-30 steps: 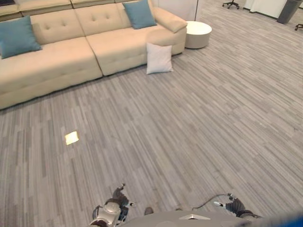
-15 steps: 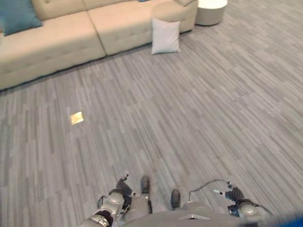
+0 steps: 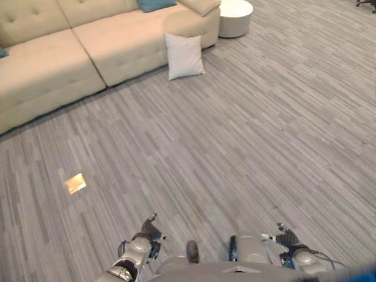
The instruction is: Pick up all the scattered cushions and arrange them neatly on the sofa.
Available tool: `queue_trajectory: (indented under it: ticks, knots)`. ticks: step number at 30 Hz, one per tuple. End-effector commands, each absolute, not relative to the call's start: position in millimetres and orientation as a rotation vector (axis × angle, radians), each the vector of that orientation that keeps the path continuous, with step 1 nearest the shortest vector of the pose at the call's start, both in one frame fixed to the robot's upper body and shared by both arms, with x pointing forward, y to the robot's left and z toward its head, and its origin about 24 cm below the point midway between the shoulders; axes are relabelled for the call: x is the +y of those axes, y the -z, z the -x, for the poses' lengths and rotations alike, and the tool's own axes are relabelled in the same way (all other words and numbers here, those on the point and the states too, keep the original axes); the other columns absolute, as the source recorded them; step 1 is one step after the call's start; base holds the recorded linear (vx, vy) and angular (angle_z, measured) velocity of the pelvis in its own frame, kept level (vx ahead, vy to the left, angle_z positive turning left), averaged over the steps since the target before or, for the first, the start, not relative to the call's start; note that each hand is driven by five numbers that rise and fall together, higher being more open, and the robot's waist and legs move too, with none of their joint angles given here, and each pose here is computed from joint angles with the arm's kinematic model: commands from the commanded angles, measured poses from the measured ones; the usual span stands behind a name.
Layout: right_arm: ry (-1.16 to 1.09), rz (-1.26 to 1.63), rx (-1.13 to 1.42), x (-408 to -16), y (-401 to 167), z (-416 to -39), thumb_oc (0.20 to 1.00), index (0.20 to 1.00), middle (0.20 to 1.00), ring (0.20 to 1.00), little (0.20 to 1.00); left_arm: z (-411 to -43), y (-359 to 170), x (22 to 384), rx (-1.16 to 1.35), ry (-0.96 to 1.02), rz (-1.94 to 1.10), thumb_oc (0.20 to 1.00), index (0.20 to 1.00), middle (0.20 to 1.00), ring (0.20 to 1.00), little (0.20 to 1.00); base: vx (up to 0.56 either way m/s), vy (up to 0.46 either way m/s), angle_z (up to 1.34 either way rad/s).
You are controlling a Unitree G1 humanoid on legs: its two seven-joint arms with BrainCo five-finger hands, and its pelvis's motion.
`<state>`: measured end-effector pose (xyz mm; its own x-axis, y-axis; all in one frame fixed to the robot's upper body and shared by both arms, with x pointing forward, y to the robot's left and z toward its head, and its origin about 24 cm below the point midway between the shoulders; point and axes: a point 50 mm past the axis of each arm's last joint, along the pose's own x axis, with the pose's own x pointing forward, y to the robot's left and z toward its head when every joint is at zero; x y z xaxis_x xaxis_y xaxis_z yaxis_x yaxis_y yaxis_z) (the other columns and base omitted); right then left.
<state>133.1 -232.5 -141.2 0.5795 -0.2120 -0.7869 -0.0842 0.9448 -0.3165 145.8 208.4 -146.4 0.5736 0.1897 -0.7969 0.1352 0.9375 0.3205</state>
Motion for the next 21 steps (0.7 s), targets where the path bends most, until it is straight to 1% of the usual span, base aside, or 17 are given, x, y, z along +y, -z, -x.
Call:
queue_trajectory:
  ticks: [1,5,8,11,13,18,21]
  knots:
    - [0.076,0.423,0.922,-249.8,133.0,-142.9,1.000,1.000,1.000,1.000,1.000,-151.2,144.6,204.6,0.937,-0.016,-0.371,1.000,1.000,1.000,1.000,1.000,0.27,-0.125,-0.08]
    - [0.076,0.434,0.940,-253.7,134.0,-138.3,1.000,1.000,1.000,1.000,1.000,-151.6,145.1,203.6,0.939,0.004,-0.389,1.000,1.000,1.000,1.000,1.000,0.32,-0.225,0.33]
    - [0.084,0.408,0.987,-256.0,139.4,-121.6,1.000,1.000,1.000,1.000,1.000,-139.7,150.5,199.7,0.974,0.014,-0.380,1.000,1.000,1.000,1.000,1.000,0.36,-0.424,0.54]
    - [0.110,0.393,0.983,-259.1,138.3,-122.0,1.000,1.000,1.000,1.000,1.000,-147.4,146.9,198.4,0.944,0.017,-0.369,1.000,1.000,1.000,1.000,1.000,0.18,-0.349,0.30]
    - [0.112,0.394,0.988,-260.3,138.4,-120.9,1.000,1.000,1.000,1.000,1.000,-144.5,147.7,200.9,0.954,0.006,-0.375,1.000,1.000,1.000,1.000,1.000,0.22,-0.298,-0.11]
    - [0.108,0.414,1.003,-262.1,139.2,-117.0,1.000,1.000,1.000,1.000,1.000,-135.3,151.5,200.4,0.986,-0.001,-0.371,1.000,1.000,1.000,1.000,1.000,0.31,-0.128,-0.12]
    - [0.111,0.426,1.008,-263.0,139.5,-118.0,1.000,1.000,1.000,1.000,1.000,-129.4,153.5,199.7,0.998,-0.011,-0.356,1.000,1.000,1.000,1.000,1.000,0.51,-0.071,-0.35]
